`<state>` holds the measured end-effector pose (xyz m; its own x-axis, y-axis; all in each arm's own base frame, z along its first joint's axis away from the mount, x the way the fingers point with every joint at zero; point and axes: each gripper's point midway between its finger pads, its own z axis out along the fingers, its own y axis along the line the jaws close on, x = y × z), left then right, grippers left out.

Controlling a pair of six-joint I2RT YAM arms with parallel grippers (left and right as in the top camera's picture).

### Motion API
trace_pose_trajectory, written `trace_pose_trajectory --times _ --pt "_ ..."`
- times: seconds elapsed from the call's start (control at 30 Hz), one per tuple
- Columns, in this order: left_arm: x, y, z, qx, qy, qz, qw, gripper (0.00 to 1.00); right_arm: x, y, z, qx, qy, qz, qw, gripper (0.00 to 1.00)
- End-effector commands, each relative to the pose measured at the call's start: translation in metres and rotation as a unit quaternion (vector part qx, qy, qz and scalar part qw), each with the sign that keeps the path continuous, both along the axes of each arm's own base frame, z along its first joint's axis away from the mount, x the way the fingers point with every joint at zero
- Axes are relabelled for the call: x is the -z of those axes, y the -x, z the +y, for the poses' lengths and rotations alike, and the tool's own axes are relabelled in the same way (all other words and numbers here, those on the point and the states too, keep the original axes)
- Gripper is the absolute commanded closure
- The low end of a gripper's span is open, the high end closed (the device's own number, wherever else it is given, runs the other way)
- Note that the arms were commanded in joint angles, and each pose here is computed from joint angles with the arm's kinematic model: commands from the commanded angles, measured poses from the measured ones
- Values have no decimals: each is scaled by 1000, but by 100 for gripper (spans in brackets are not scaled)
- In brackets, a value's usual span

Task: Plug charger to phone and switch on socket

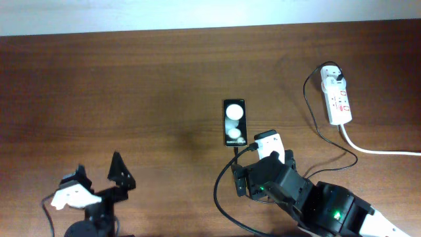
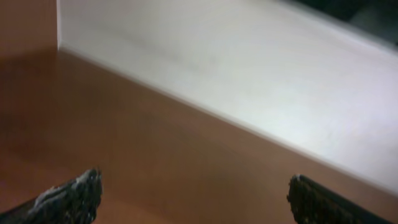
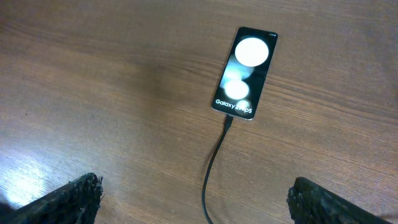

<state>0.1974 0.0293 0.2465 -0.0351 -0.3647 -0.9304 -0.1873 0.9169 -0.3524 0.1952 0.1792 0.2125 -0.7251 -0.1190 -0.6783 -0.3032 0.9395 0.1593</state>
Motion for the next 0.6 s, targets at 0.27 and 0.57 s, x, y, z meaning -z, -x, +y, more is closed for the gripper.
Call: trace_pose_trajectory --times 0.27,0.57 --pt "88 -47 0 9 -4 -14 1000 1 0 0 -1 3 -1 0 1000 1" --pt "89 -47 0 9 -4 -13 1000 1 35 -19 25 24 22 36 999 76"
